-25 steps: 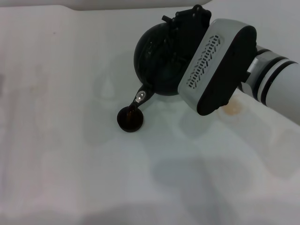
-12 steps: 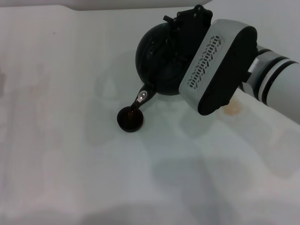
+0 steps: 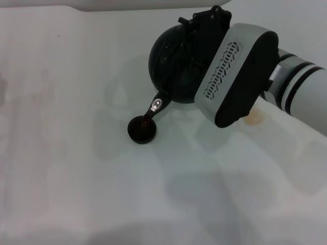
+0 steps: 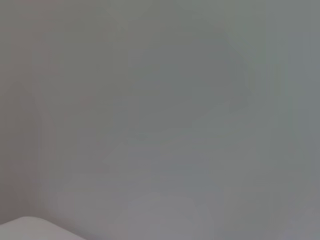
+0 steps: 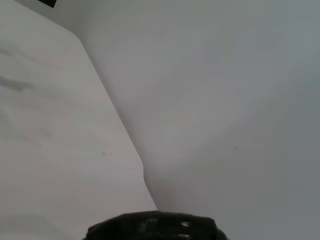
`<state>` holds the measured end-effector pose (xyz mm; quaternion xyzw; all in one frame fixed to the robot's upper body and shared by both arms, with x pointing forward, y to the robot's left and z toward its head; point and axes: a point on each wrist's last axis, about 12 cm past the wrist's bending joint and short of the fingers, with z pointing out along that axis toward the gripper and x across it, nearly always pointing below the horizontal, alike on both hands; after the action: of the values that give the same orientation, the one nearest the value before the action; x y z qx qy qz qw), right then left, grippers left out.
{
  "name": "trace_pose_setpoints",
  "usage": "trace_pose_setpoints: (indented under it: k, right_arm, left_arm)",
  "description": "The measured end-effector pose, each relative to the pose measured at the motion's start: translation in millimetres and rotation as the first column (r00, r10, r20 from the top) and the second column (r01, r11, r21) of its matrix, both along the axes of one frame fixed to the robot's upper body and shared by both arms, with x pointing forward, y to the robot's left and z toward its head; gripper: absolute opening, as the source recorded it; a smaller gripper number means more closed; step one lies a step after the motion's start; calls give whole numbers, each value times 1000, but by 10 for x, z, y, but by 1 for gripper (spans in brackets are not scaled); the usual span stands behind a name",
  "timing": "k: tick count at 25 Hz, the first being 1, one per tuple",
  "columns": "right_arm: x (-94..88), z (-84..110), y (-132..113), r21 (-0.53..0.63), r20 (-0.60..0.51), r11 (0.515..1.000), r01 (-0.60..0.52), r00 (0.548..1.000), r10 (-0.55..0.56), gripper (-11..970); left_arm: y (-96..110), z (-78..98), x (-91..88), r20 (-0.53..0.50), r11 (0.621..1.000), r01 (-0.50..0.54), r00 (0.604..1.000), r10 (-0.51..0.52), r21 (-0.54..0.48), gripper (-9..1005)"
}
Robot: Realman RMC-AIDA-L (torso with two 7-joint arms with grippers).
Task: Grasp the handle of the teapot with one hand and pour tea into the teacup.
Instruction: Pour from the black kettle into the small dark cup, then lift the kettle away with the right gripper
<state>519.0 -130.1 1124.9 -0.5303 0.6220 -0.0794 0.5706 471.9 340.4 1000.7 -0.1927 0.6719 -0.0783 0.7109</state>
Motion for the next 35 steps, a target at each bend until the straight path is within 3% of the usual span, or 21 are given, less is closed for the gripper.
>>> trace_pose_setpoints:
  k: [29, 35]
  right_arm:
    - [-29, -52, -36, 96, -106, 993, 73, 992, -63, 111]
    - [-25, 10, -32, 162, -147, 980, 112, 985, -88, 111]
  left_arm:
    - [4, -4, -9, -1, 1000, -2, 1000, 2, -1, 887]
    - [16, -3, -16, -1, 1000, -3, 1000, 3, 1, 887]
